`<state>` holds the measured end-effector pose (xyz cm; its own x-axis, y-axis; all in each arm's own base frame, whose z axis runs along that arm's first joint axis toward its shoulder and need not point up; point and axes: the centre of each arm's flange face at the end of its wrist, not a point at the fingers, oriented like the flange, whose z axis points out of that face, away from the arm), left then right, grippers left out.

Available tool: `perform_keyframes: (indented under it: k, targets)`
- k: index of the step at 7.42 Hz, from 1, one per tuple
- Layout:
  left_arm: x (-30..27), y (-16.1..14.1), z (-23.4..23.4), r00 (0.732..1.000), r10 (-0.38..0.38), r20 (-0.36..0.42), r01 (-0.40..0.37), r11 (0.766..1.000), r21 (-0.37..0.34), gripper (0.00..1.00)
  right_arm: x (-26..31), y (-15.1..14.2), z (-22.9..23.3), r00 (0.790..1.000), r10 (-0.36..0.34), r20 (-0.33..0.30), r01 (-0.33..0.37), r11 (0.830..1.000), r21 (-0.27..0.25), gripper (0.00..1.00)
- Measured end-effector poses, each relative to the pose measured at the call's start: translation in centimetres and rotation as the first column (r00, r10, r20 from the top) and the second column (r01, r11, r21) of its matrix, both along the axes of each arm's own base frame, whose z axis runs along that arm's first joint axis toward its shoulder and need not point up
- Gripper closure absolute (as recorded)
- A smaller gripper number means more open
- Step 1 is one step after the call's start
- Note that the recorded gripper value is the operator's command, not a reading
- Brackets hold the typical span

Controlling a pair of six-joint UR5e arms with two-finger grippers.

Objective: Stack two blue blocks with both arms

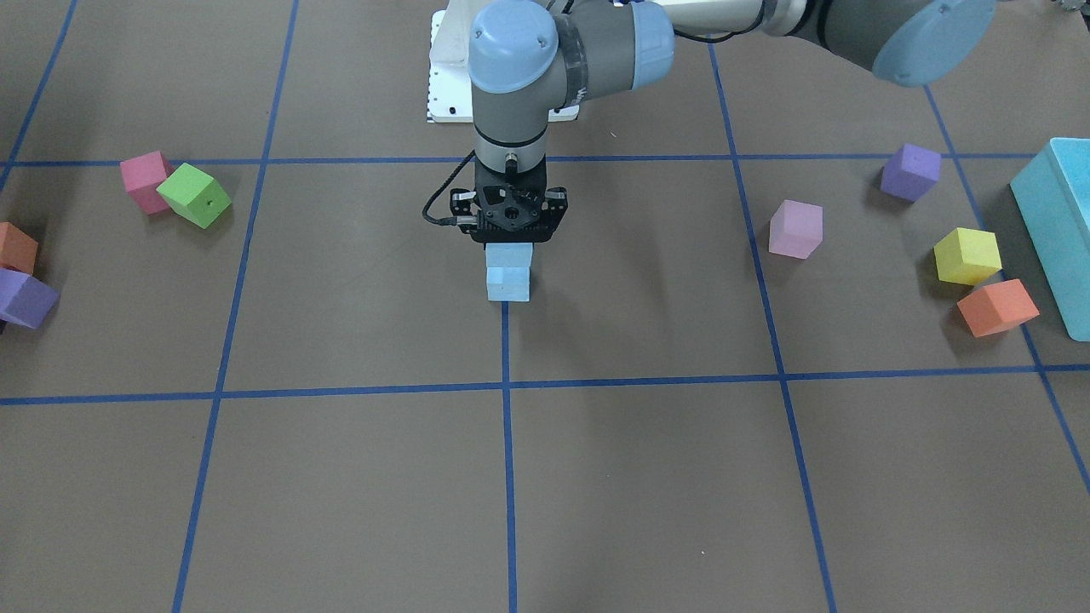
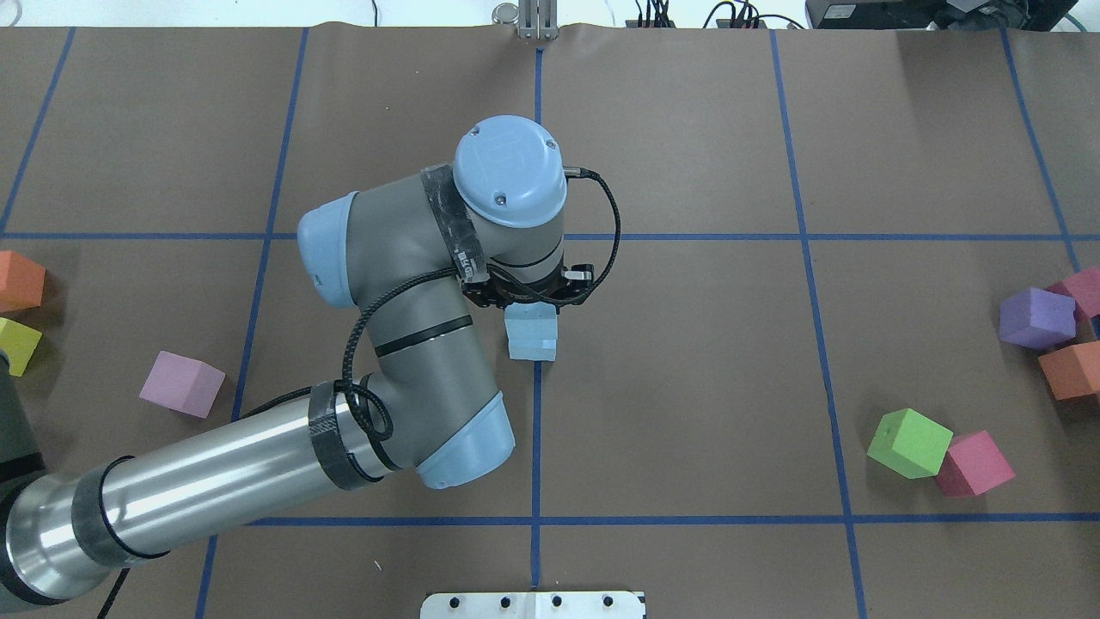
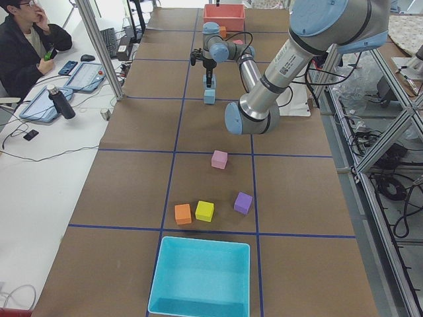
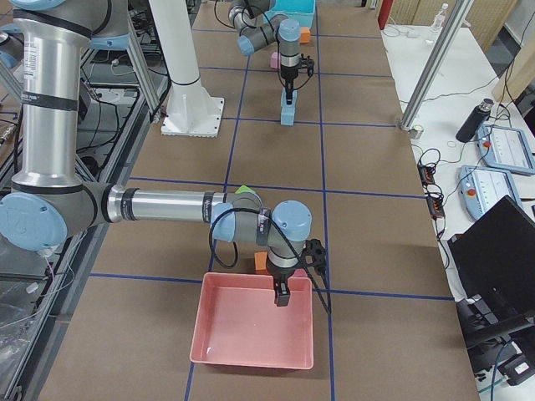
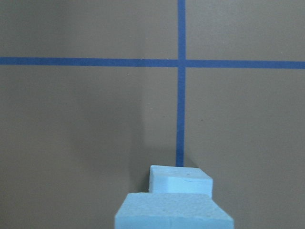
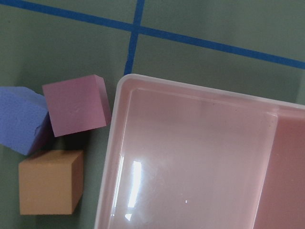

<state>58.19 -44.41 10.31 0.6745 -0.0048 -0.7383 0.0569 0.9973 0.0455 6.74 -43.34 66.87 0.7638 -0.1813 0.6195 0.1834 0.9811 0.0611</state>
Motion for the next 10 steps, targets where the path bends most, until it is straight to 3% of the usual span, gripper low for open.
perform_keyframes:
  k: [7, 10]
  targets:
    - [1.5, 0.0, 2.0, 0.999, 0.043, 0.018, -0.044, 0.998, 0.053, 1.00, 0.0, -0.3, -0.3, 1.000, 0.000, 0.002, 0.000, 1.000, 0.005, 0.00]
    - [1.5, -0.1, 2.1, 0.999, 0.041, 0.019, -0.042, 0.998, 0.052, 0.87, 0.0, -0.3, -0.2, 1.000, 0.000, 0.002, 0.000, 1.000, 0.005, 0.00]
